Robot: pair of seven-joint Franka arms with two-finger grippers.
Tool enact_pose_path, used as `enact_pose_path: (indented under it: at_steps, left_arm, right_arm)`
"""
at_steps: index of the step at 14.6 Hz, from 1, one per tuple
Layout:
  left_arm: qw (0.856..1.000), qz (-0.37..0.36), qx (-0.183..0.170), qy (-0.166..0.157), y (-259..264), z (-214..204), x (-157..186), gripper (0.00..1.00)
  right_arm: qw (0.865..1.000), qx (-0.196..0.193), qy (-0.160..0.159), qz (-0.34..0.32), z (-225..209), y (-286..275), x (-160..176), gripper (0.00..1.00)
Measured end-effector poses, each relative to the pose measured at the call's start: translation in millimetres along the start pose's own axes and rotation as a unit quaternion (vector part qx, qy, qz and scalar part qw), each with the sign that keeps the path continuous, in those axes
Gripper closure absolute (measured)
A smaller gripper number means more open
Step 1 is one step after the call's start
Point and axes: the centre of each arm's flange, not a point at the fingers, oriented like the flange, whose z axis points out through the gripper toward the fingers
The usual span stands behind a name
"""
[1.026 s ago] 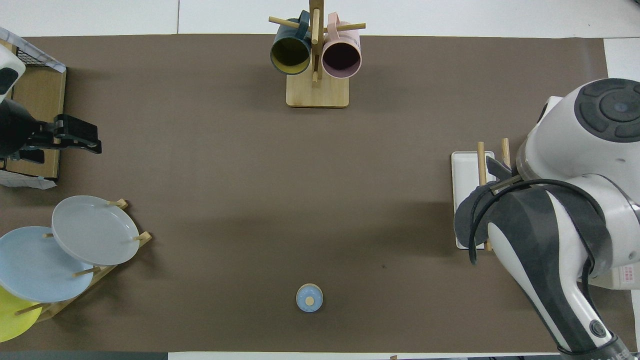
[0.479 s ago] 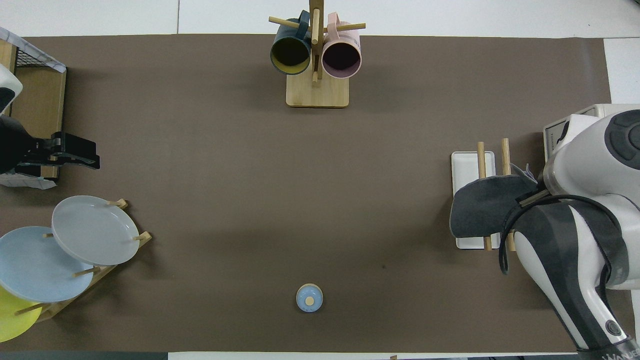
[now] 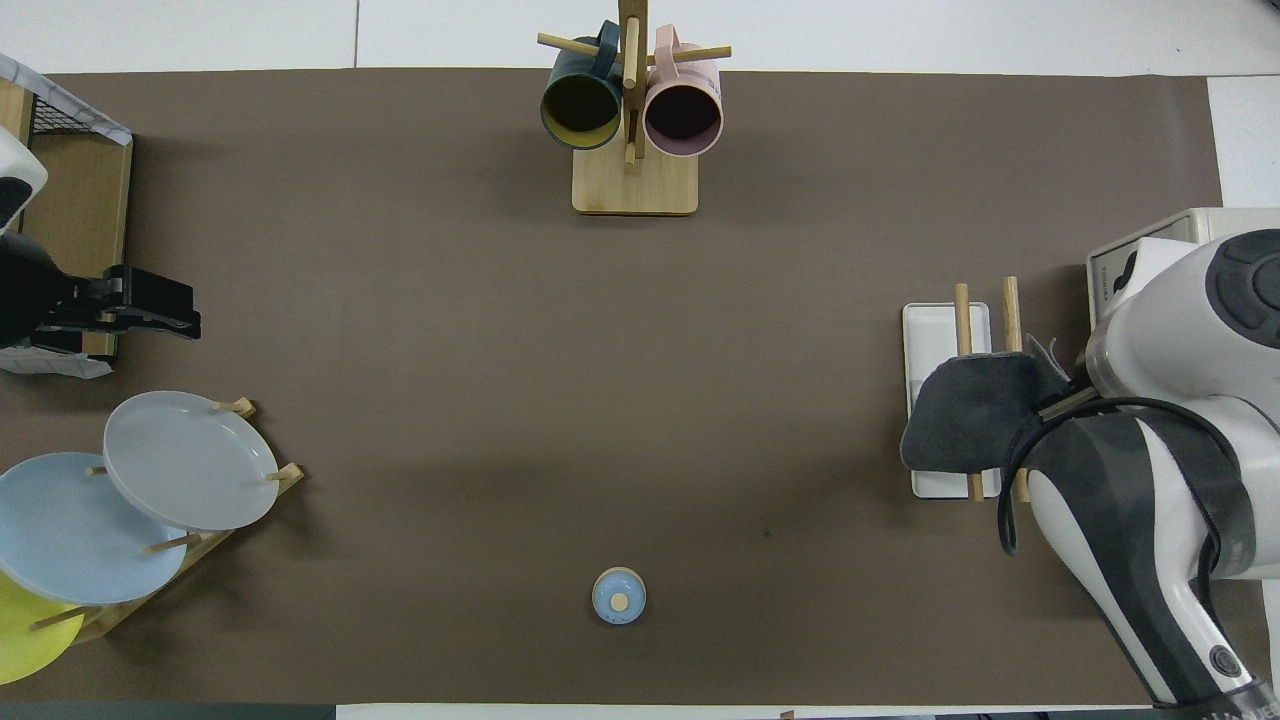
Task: Fold towel and hang on rack
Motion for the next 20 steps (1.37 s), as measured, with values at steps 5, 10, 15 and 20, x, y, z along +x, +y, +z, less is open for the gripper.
enact_pose_path:
  at_steps: [5, 10, 15, 20]
  left_arm:
    - [1.0, 0.0, 0.0, 0.001, -0.4, -0.4, 0.0, 0.0]
    - [1.0, -0.004, 0.0, 0.001, -4.2, -0.8, 0.4, 0.0]
    - [1.0, -0.004, 0.0, 0.001, -4.5, -0.8, 0.4, 0.0]
    - [1.0, -0.004, 0.0, 0.001, -4.5, -0.8, 0.4, 0.0]
  right_arm:
    - [0.998, 0.023, 0.045, 0.024, -43.6, 9.8, -0.3, 0.0]
    - [0.984, 0.089, 0.058, 0.145, -142.9, 46.5, -25.4, 0.0]
    - [0.98, 0.093, 0.044, 0.169, -150.5, 58.9, -10.0, 0.0]
    - [0.978, 0.093, 0.042, 0.18, -149.0, 62.5, -2.4, 0.0]
